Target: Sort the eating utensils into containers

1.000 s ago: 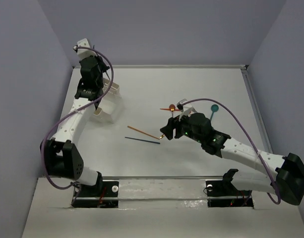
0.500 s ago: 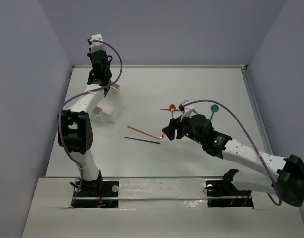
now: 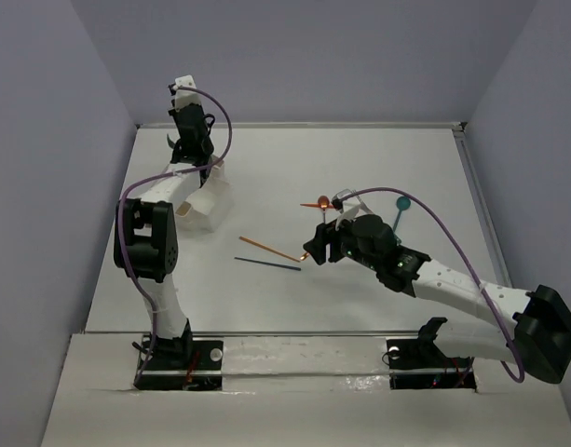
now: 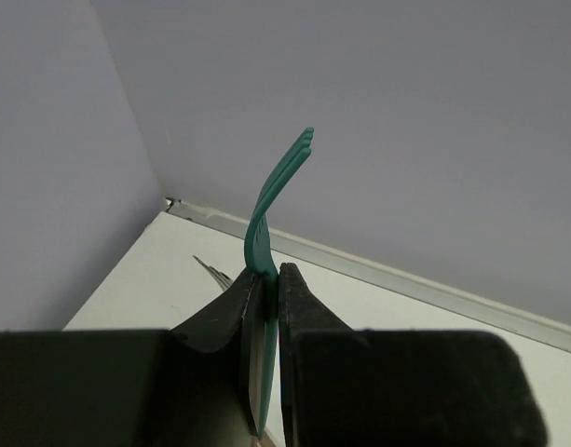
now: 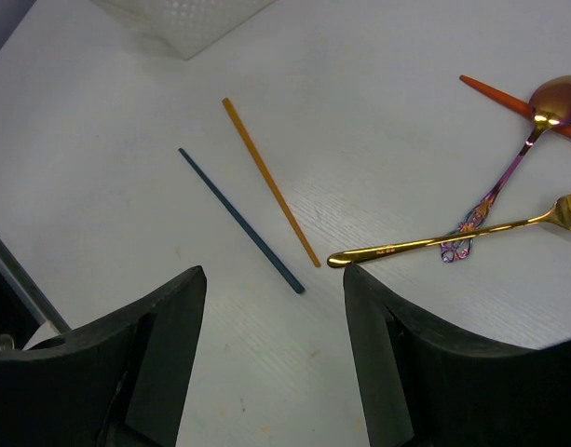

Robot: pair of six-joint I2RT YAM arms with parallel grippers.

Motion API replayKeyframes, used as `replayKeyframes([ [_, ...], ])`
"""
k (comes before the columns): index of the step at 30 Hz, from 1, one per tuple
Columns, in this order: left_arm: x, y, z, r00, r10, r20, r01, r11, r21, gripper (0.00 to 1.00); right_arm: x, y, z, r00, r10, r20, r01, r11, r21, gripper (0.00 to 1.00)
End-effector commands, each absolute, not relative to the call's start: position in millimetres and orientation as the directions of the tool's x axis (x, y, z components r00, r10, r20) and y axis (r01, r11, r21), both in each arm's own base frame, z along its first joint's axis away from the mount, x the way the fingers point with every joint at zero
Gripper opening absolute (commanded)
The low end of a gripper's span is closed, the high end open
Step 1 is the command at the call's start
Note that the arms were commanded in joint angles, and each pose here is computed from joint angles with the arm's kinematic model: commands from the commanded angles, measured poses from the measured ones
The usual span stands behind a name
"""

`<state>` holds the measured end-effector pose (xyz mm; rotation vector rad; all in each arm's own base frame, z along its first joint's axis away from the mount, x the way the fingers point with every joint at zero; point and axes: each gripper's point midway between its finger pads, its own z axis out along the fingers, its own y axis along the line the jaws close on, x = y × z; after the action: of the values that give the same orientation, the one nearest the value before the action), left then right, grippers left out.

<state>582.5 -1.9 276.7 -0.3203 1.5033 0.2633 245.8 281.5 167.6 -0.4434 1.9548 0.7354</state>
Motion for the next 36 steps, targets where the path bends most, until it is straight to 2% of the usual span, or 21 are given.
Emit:
replayKeyframes([
  [1, 576.1, 9.0, 284.7, 0.133, -0.069, -0.989, -0.389, 0.914, -0.117, 0.0, 254.1, 287.5, 187.3, -0.412, 0.036, -0.91, -0.595, 0.746, 0.299, 0.67],
  [11, 563.6, 8.1, 263.0, 0.124, -0.122, -0.985, -0.383, 0.91, -0.161, 0.0, 256.4, 282.6, 184.5, -0.421, 0.044, -0.906, -0.575, 0.76, 0.304, 0.67],
  [13, 561.0, 8.6, 265.3, 0.124, -0.125, -0.984, -0.384, 0.909, -0.163, 0.08, 256.5, 283.2, 183.2, -0.425, 0.044, -0.904, -0.574, 0.76, 0.306, 0.66],
  [14, 560.2, 8.2, 266.7, 0.127, -0.127, -0.984, -0.381, 0.91, -0.166, 0.23, 256.8, 283.3, 182.1, -0.428, 0.043, -0.903, -0.571, 0.761, 0.307, 0.66],
  [17, 555.6, 7.7, 276.8, 0.141, -0.133, -0.981, -0.372, 0.911, -0.177, 0.45, 257.2, 284.2, 182.3, -0.431, 0.044, -0.901, -0.571, 0.76, 0.31, 0.66],
  [18, 553.9, 7.7, 283.7, 0.152, -0.135, -0.979, -0.369, 0.911, -0.182, 0.57, 257.5, 284.1, 182.1, -0.43, 0.042, -0.902, -0.57, 0.762, 0.308, 0.66],
  [21, 550.9, 4.6, 299.4, 0.164, -0.143, -0.976, -0.346, 0.918, -0.193, 0.71, 257.8, 283.9, 182.4, -0.436, 0.042, -0.899, -0.565, 0.765, 0.31, 0.66],
  [24, 549.2, -1.9, 314.0, 0.169, -0.169, -0.971, -0.308, 0.927, -0.215, 0.77, 257.6, 284.1, 182.3, -0.446, 0.04, -0.894, -0.56, 0.767, 0.313, 0.66],
  [26, 549.6, -20.4, 334.9, 0.173, -0.186, -0.967, -0.223, 0.949, -0.222, 0.83, 257.5, 284.4, 182.1, -0.458, 0.039, -0.888, -0.553, 0.77, 0.319, 0.66],
  [32, 544.8, -47.4, 394.5, 0.212, -0.238, -0.948, -0.073, 0.963, -0.258, 0.86, 260.9, 281.7, 180.6, -0.48, 0.056, -0.876, -0.522, 0.783, 0.336, 0.65],
  [36, 533.1, -64.5, 421.0, 0.218, -0.314, -0.924, 0.038, 0.949, -0.314, 0.85, 269.8, 273.0, 180.2, -0.49, 0.067, -0.869, -0.467, 0.821, 0.327, 0.57],
])
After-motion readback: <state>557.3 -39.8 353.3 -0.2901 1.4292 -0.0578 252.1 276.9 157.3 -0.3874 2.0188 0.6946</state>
